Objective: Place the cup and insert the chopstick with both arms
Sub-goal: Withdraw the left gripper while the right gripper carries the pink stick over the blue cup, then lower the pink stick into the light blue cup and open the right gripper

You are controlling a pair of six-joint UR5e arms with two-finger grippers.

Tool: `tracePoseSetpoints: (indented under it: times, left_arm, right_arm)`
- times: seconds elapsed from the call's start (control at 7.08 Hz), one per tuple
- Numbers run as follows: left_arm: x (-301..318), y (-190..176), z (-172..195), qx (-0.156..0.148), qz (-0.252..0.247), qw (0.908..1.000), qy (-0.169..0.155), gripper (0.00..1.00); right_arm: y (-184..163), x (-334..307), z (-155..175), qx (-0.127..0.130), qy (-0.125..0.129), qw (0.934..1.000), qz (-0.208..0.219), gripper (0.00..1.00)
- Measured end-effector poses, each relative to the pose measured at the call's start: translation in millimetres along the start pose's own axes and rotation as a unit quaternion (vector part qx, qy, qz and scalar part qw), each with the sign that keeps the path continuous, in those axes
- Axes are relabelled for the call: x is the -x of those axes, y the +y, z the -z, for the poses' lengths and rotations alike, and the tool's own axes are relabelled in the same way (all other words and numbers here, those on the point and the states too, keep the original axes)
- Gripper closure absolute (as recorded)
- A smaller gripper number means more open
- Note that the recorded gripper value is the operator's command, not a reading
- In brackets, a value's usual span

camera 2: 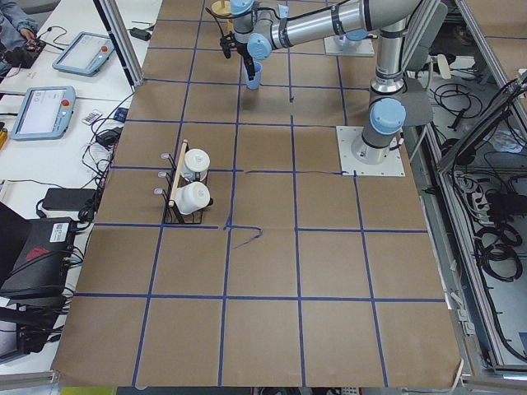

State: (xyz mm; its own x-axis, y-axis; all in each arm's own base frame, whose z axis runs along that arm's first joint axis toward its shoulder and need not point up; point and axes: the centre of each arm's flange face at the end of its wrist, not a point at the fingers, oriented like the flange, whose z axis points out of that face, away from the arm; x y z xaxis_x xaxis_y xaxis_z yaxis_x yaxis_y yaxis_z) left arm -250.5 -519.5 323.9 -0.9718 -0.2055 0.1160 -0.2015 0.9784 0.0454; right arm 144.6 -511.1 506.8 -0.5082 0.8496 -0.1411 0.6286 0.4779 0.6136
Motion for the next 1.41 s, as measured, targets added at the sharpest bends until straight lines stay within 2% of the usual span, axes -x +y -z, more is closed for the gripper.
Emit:
tracePoseSetpoints:
  times: [0.14, 0.28, 0.56, 0.71, 1.13, 1.41]
  left_arm:
    - [21.9, -10.5, 33.9, -0.019, -0.039, 0.9991, 0.006, 0.00]
    - [46.3, -20.0, 76.9, -0.026, -0.076, 0.9967, -0.002, 0.00]
    - [81.9, -25.5, 155.7, -0.020, -0.126, 0.9913, -0.031, 0.00]
    - [89.1, -21.8, 178.3, -0.026, -0.144, 0.9885, -0.037, 0.00]
    - [93.8, -16.1, 178.5, -0.030, -0.159, 0.9861, -0.040, 0.00]
    - [94.3, -15.9, 176.9, -0.030, -0.160, 0.9858, -0.040, 0.00]
  right_arm:
    - [11.8, 5.9, -10.3, 0.008, 0.001, 1.0000, 0.005, 1.00]
    - [27.9, 15.3, -24.6, 0.025, -0.003, 0.9997, 0.009, 1.00]
    - [51.8, 31.3, -50.1, 0.053, -0.009, 0.9986, 0.005, 1.00]
    - [59.7, 40.4, -66.2, 0.065, -0.005, 0.9979, -0.004, 1.00]
    - [58.6, 58.5, -142.3, 0.057, 0.014, 0.9977, -0.035, 1.00]
    - [44.1, 48.8, -174.9, 0.053, 0.025, 0.9972, -0.047, 1.00]
